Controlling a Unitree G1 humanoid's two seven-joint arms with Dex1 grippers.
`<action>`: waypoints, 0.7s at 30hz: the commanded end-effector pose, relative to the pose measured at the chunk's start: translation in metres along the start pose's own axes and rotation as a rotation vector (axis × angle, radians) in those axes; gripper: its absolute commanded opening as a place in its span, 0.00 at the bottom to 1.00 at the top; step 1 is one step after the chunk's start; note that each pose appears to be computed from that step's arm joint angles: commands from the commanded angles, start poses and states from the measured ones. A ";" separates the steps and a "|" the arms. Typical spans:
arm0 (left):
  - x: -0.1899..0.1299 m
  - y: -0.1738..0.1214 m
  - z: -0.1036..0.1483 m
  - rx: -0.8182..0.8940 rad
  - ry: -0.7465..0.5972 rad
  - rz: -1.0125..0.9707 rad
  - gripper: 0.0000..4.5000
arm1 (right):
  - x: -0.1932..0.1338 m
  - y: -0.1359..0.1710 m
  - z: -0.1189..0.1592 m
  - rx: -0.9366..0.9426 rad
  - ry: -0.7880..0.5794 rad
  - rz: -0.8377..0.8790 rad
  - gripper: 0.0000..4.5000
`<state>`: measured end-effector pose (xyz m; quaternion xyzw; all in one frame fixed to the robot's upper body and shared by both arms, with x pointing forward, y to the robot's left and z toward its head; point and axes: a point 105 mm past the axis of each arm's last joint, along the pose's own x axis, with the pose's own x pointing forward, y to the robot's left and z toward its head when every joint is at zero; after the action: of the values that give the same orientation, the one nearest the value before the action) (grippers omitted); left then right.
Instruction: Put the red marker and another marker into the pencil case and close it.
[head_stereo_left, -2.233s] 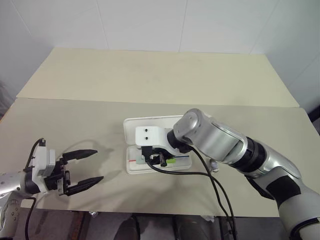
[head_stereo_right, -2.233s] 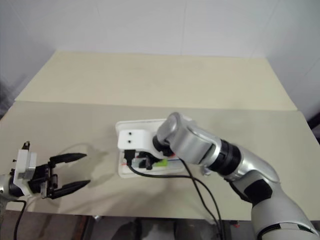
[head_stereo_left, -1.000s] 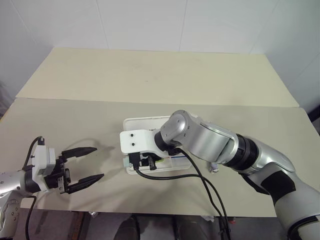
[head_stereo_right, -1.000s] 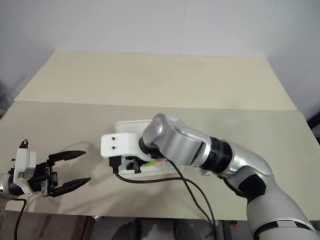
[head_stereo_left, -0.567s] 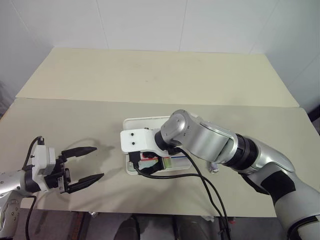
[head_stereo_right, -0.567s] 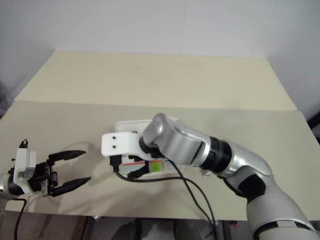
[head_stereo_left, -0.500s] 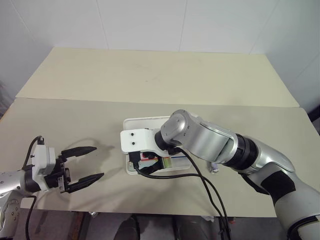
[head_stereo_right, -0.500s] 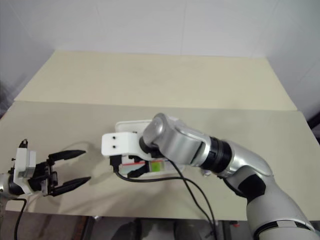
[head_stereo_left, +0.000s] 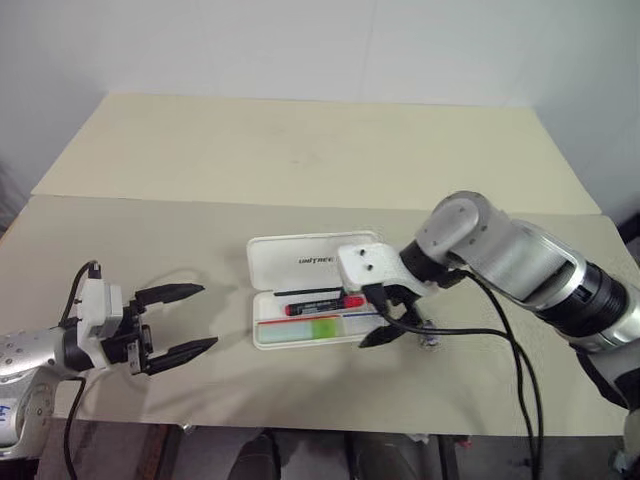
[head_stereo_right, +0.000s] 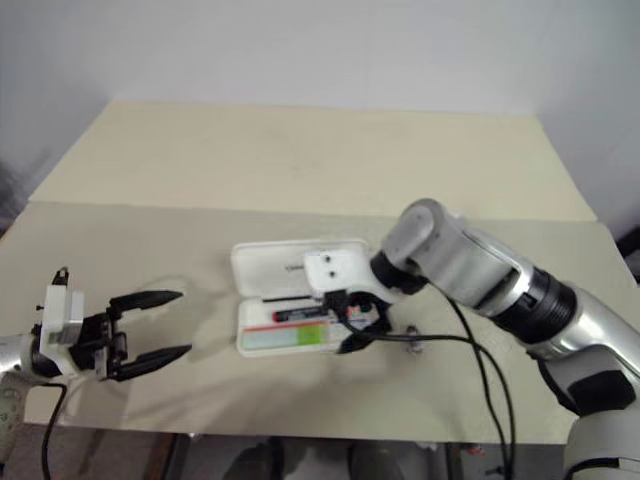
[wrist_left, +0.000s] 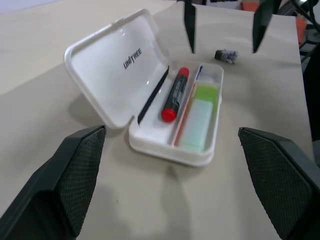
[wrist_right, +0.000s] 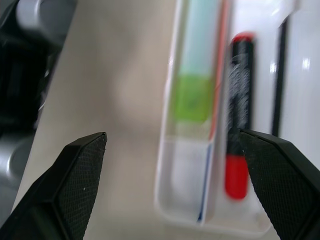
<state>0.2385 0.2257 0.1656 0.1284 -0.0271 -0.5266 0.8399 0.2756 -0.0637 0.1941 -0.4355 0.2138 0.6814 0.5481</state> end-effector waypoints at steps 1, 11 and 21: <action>0.002 0.002 0.001 0.018 -0.011 -0.011 1.00 | -0.017 -0.002 0.001 -0.114 -0.026 -0.037 0.99; 0.007 0.008 0.000 0.023 -0.013 -0.029 1.00 | -0.036 0.012 -0.007 -0.391 -0.240 -0.129 0.99; 0.011 0.008 -0.002 0.023 -0.018 -0.037 1.00 | -0.035 0.015 -0.062 -0.459 0.036 -0.061 0.99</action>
<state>0.2518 0.2193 0.1619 0.1225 -0.0310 -0.5433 0.8300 0.2879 -0.1335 0.1832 -0.5631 0.0482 0.6786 0.4693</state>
